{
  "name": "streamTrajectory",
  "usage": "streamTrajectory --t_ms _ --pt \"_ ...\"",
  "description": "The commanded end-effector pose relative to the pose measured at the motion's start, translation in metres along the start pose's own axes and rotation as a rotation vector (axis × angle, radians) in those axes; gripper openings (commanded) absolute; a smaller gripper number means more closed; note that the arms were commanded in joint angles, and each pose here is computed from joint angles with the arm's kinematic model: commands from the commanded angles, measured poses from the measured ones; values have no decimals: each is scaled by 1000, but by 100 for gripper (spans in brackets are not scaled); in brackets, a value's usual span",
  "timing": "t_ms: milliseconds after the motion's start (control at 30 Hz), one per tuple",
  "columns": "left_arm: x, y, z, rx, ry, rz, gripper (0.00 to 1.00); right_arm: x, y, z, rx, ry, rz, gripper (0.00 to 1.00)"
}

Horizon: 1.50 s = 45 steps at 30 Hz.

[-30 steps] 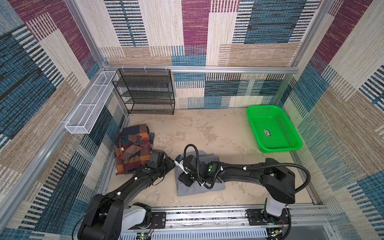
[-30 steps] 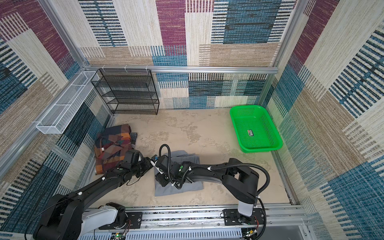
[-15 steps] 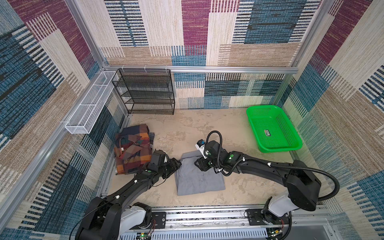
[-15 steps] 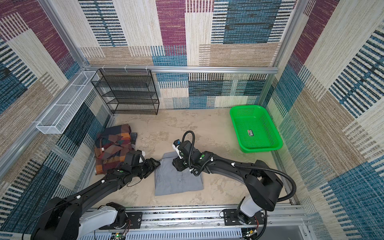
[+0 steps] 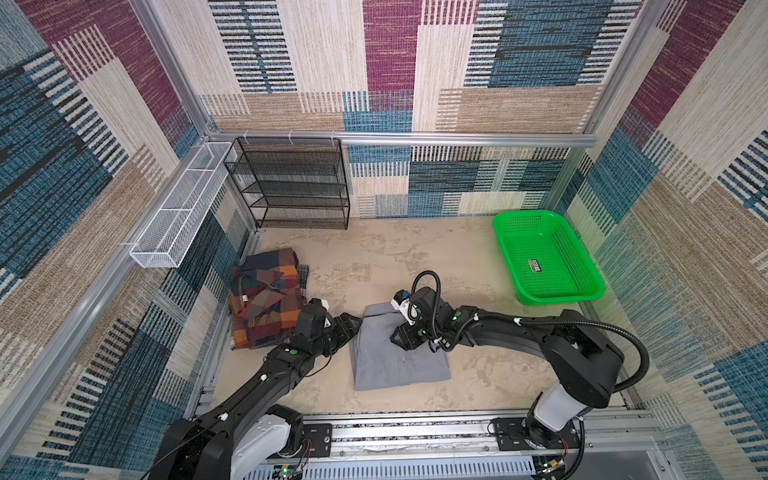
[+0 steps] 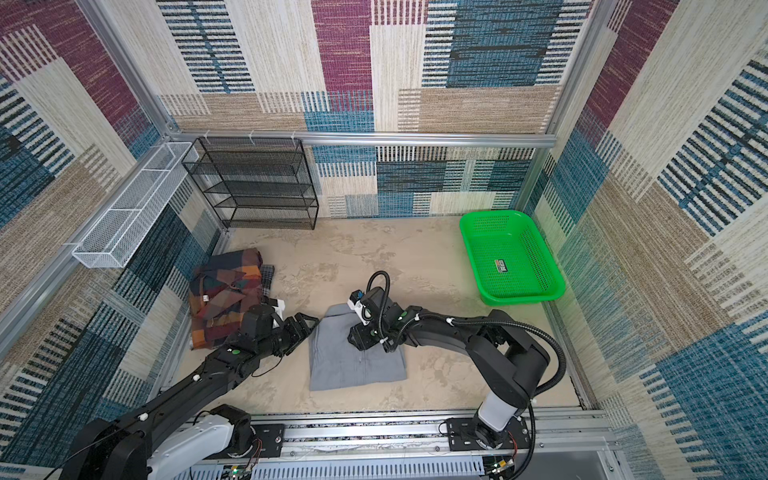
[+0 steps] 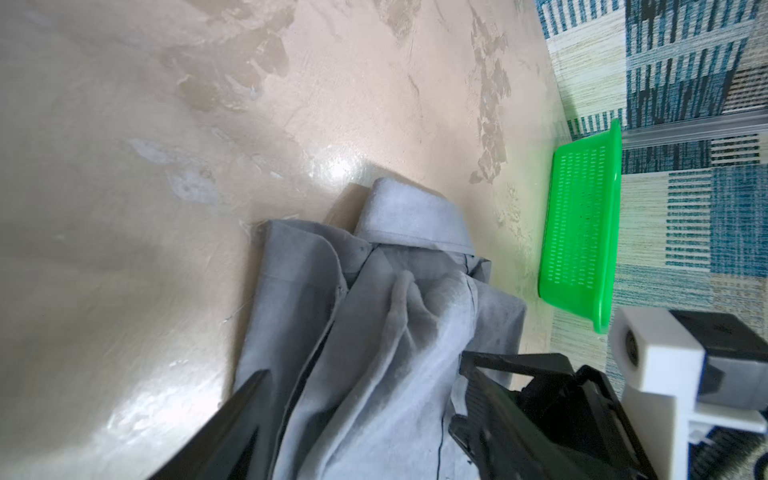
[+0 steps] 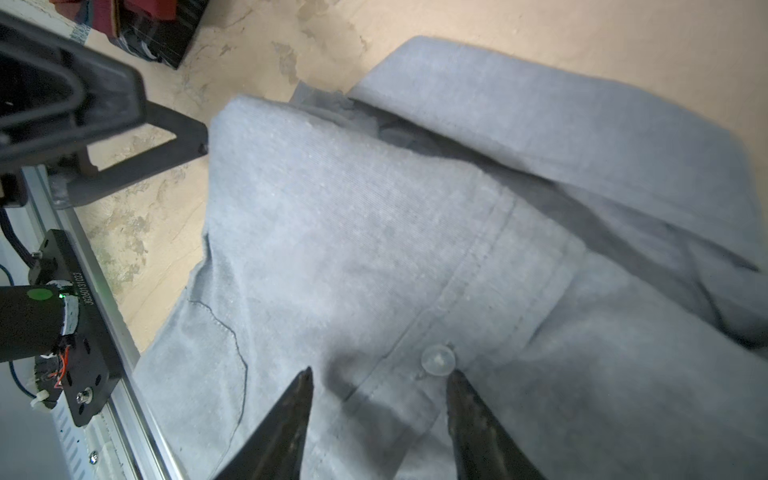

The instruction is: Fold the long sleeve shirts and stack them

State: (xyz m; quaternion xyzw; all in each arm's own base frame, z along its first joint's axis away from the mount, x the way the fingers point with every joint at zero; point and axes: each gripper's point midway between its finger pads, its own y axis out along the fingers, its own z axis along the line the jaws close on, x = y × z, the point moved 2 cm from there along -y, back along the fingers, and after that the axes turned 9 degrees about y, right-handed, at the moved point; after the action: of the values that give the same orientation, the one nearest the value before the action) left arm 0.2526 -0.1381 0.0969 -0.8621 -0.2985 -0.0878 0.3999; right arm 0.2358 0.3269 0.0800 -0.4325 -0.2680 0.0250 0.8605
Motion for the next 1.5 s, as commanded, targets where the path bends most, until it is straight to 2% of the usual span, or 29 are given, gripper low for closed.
streamTrajectory --t_ms 0,100,167,300,400,500,600,767,967,1167,1300,1467 --pt "6 6 -5 14 35 8 78 14 1 18 82 -10 -42 54" --pt "2 12 0 31 50 28 76 13 0 21 95 -13 -43 54" --pt "0 19 -1 19 54 42 70 11 2 20 94 -16 -38 54" --pt "-2 31 -9 -6 64 61 45 9 4 20 97 -17 -31 54" --pt "-2 36 -14 -17 68 65 36 9 4 22 103 -23 -31 54" --pt "4 34 -21 -27 83 52 23 8 4 22 101 -28 -26 53" --pt "8 28 -25 -27 101 42 0 8 3 23 99 -29 -29 53" --pt "7 -1 -29 -18 122 14 0 20 -19 27 75 -29 -88 53" --pt "-13 -37 -4 35 92 -25 0 24 -24 32 80 -18 -91 53" --pt "-41 -50 35 117 23 -18 0 18 -8 28 90 1 -55 53" --pt "-49 -70 57 188 -7 -67 0 8 10 22 86 16 -16 52" --pt "-74 -70 75 179 -73 -34 0 -7 33 7 24 36 39 51"
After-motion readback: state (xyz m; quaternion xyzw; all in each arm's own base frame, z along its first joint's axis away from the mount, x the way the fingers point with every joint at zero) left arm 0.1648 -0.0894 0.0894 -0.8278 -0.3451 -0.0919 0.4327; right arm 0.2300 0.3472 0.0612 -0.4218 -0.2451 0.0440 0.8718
